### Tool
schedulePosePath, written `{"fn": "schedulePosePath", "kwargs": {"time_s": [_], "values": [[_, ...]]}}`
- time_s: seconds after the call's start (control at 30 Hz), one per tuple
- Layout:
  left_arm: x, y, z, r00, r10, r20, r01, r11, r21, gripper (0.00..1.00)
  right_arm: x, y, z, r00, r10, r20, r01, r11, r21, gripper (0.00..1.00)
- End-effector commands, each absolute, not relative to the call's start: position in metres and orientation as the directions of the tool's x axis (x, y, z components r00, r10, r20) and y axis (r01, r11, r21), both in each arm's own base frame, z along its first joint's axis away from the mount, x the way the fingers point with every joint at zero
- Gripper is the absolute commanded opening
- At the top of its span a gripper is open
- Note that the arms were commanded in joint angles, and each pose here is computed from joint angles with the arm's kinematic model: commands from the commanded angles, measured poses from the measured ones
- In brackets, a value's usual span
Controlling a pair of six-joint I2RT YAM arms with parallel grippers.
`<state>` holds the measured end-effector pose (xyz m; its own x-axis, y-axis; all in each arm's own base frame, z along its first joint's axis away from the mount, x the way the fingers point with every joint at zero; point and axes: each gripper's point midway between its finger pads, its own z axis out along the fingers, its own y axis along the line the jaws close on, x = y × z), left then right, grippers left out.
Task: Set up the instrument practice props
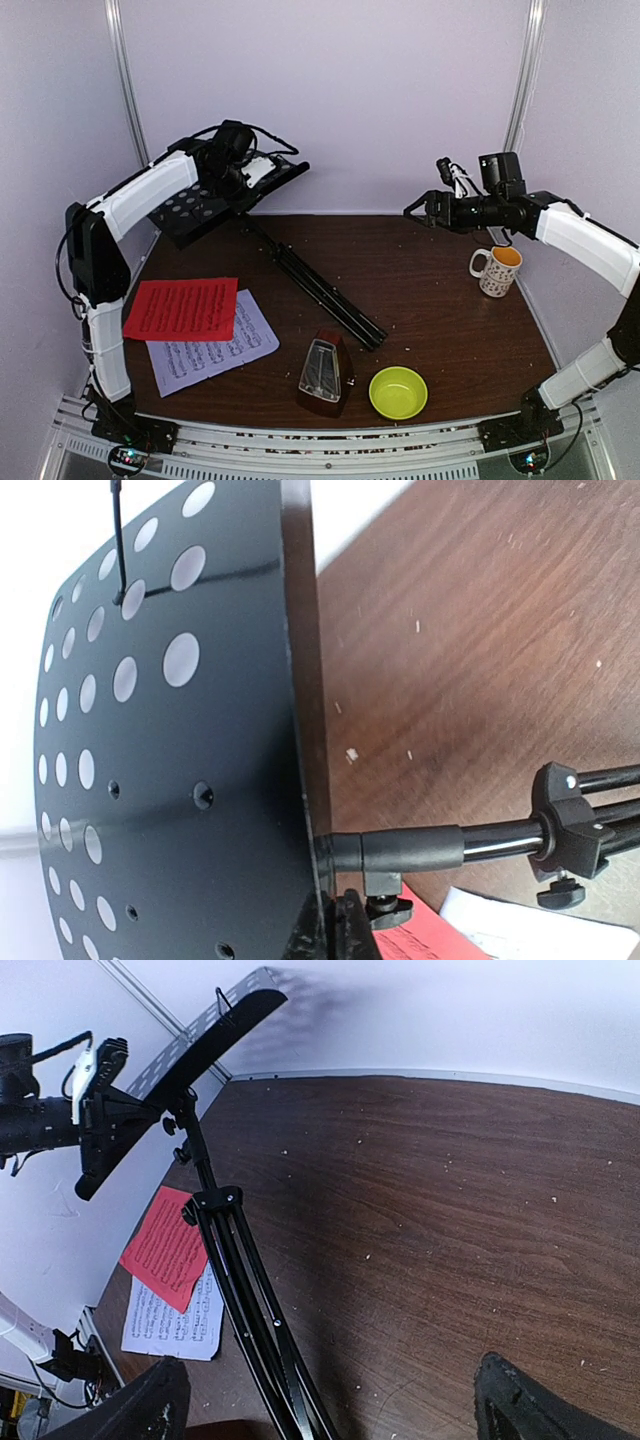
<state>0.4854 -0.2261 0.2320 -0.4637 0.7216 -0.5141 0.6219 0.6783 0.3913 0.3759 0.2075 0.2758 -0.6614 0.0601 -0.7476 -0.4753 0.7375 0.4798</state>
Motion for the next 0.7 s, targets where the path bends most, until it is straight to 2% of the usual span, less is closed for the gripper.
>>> {"fn": "schedulePosePath", "kwargs": {"time_s": [0.0,0.17,0.43,0.67], "values": [[0.503,-0.233,0.459,0.025,0.702,-0.712,0.229,0.689,0.688,0.0,0.376,0.205,0.29,-0.616,0.086,-0.783,-0.499,0.727,0.472,1.0],[0.476,-0.253,0.514,0.185,0.747,-0.639,0.134,0.625,0.769,0.0,0.378,0.202,0.291,-0.598,0.099,-0.795,-0.498,0.732,0.465,1.0],[0.43,-0.281,0.569,0.373,0.794,-0.48,0.013,0.513,0.858,0.0,0.379,0.205,0.298,-0.557,0.15,-0.817,-0.521,0.703,0.485,0.93],[0.399,-0.291,0.608,0.494,0.745,-0.448,-0.082,0.553,0.829,0.0,0.382,0.215,0.313,-0.528,0.215,-0.822,-0.566,0.633,0.529,0.89]]}}
